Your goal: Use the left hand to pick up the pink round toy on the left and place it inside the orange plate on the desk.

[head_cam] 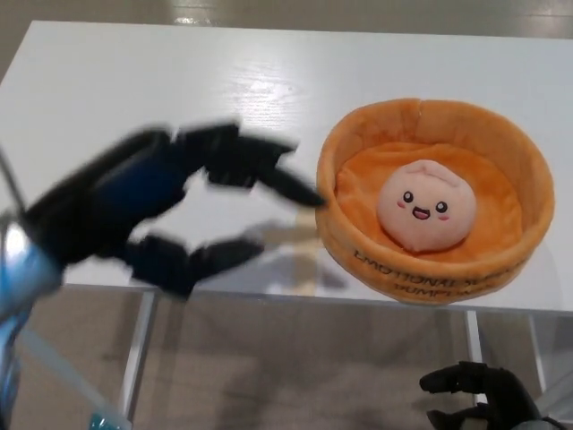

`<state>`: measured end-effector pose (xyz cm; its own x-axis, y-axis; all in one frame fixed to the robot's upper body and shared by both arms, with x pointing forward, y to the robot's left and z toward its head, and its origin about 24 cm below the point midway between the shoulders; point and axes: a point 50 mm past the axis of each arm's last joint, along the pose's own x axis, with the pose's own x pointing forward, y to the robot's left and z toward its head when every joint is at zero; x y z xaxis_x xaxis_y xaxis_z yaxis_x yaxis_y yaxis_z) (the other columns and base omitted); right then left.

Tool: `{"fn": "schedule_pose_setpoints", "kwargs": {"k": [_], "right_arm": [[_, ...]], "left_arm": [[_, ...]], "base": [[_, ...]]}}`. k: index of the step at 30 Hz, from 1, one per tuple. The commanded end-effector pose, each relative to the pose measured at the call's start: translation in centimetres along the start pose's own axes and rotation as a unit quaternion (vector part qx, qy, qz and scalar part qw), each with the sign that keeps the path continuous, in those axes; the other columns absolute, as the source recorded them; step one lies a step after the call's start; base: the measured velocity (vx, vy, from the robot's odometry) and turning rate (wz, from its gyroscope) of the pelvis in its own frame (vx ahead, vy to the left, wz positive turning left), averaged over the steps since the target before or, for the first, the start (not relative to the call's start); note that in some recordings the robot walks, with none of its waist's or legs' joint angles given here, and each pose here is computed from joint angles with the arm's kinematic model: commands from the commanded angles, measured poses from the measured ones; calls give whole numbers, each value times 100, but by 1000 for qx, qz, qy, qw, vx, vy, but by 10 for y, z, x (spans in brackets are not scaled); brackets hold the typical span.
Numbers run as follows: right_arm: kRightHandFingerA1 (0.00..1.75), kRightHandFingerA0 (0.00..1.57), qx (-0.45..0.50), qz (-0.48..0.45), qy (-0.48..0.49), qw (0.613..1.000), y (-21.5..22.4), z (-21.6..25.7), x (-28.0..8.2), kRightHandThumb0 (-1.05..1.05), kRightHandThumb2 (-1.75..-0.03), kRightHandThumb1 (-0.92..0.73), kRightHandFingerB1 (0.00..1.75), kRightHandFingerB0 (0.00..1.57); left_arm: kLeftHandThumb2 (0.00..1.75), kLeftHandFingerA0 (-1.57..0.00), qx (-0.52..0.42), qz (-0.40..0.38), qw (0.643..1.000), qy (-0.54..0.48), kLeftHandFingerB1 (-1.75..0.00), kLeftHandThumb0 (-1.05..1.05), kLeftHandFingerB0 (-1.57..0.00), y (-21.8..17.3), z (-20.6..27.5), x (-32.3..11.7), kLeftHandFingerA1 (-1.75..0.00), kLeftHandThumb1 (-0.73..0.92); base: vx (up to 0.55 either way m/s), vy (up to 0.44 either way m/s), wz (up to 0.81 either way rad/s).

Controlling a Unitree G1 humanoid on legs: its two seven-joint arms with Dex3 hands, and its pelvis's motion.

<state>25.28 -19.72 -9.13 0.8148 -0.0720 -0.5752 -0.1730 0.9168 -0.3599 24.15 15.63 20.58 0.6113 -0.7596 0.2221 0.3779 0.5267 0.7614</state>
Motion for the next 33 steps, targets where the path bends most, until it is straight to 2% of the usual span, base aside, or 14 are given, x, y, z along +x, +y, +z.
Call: {"fn": "schedule_pose_setpoints", "kwargs": {"k": [1,2,5,9,13,16,20,22,23,25,30,31,33], "right_arm": [[85,62,-4,3,18,1000,-6,-7,-1,-19,-56,-56,79,68],[85,62,-6,1,16,1000,-8,-7,-1,-18,-57,-55,79,68],[84,62,-9,0,17,1000,-10,-8,-1,-18,-56,-56,78,68],[84,62,-13,-2,17,1000,-12,-6,-1,-19,-57,-57,77,67],[84,61,-13,-4,14,1000,-15,-3,1,-16,-56,-57,78,66],[88,65,-9,-4,14,1000,-15,-3,1,-16,-56,-58,78,67],[88,65,-8,-5,16,1000,-13,-4,0,-16,-56,-57,78,66],[87,64,-12,-3,18,1000,-13,-4,0,-17,-56,-57,77,66],[83,62,-12,-1,19,1000,-13,-5,0,-18,-57,-57,77,66],[83,61,-12,-2,17,1000,-14,-3,1,-17,-57,-57,77,66],[84,64,-19,-4,17,1000,-15,-3,1,-17,-57,-57,76,67],[87,65,-16,-5,16,1000,-14,-3,1,-15,-56,-56,78,67],[84,63,-12,-4,16,1000,-14,-5,0,-17,-56,-56,77,67]], "left_arm": [[80,-34,-251,-77,965,-18,-47,12,-65,-51,8,-83,-41,71],[79,-36,-277,-76,958,12,-51,10,-66,-64,-1,-92,-44,76],[77,-36,-307,-71,947,61,-50,9,-67,-86,-14,-108,-43,78],[82,-38,-312,-64,941,118,-47,13,-64,-105,-31,-120,-43,75],[74,-45,-286,-50,936,201,-44,7,-61,-126,-60,-132,-44,76],[64,-60,-277,-40,930,239,-42,1,-60,-139,-84,-137,-47,81],[67,-63,-272,-31,919,283,-43,3,-62,-155,-108,-144,-47,82],[70,-66,-249,-24,915,317,-46,4,-64,-163,-120,-146,-49,77],[64,-68,-235,-10,910,341,-44,4,-68,-167,-127,-147,-46,79],[62,-64,-206,23,901,382,-44,0,-68,-174,-143,-147,-44,78],[63,-62,-185,29,891,414,-43,1,-67,-179,-159,-144,-44,80],[70,-54,-187,31,884,428,-46,7,-65,-180,-163,-144,-45,76],[66,-55,-187,37,873,450,-45,5,-66,-181,-170,-144,-44,78]], "base": [[0,0,0],[0,0,0],[0,0,0],[0,0,0],[0,0,0],[0,0,0],[0,0,0],[0,0,0],[0,0,0],[0,0,0],[0,0,0],[0,0,0],[0,0,0]]}}
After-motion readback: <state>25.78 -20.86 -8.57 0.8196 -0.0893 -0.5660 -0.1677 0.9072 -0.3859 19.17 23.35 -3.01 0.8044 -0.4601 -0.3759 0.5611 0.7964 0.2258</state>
